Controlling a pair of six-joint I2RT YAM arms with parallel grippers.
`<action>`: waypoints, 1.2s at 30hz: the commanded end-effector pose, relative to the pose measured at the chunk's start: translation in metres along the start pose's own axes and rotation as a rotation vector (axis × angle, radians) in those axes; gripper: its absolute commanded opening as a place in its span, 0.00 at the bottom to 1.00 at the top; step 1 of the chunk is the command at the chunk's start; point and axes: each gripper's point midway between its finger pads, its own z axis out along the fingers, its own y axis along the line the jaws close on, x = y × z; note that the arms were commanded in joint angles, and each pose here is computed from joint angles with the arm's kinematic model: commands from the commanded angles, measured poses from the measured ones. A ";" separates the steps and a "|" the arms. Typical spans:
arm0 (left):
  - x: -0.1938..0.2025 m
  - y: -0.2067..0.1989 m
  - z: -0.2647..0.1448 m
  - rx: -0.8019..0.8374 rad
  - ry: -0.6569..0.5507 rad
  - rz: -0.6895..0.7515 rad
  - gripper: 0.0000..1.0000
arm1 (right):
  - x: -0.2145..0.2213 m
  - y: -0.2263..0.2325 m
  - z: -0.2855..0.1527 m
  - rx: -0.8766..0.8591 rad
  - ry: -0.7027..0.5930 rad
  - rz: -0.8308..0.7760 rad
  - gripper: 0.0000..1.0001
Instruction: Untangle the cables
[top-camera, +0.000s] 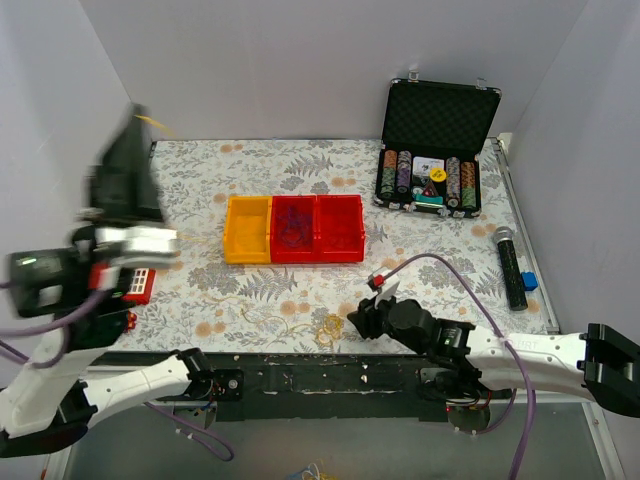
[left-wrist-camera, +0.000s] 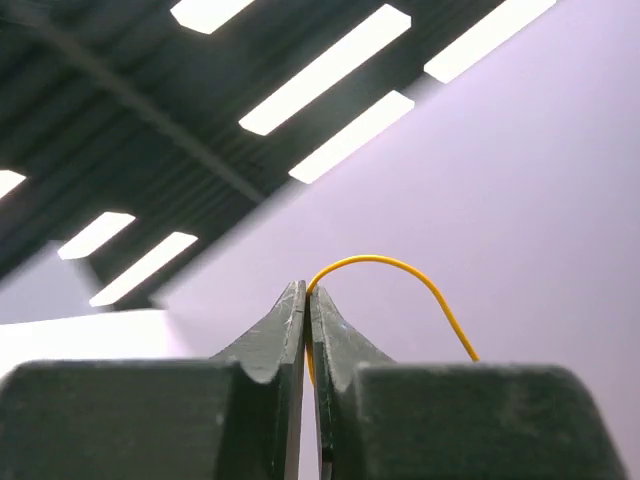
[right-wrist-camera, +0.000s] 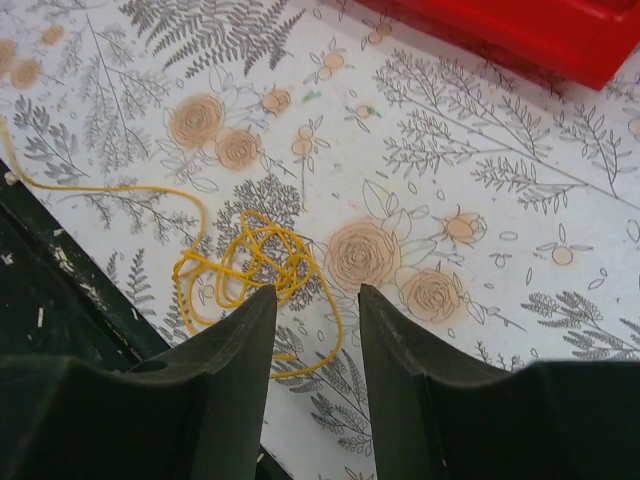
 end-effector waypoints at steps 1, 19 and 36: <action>0.076 -0.193 -0.064 0.504 0.266 -0.072 0.00 | -0.033 0.014 0.002 -0.017 -0.061 -0.019 0.48; 0.131 -0.352 -0.340 1.367 0.626 -0.171 0.15 | -0.004 0.040 0.013 -0.168 0.026 -0.033 0.67; 0.149 -0.427 -0.432 1.799 0.545 -0.165 0.48 | 0.001 0.035 0.016 -0.140 0.033 0.001 0.63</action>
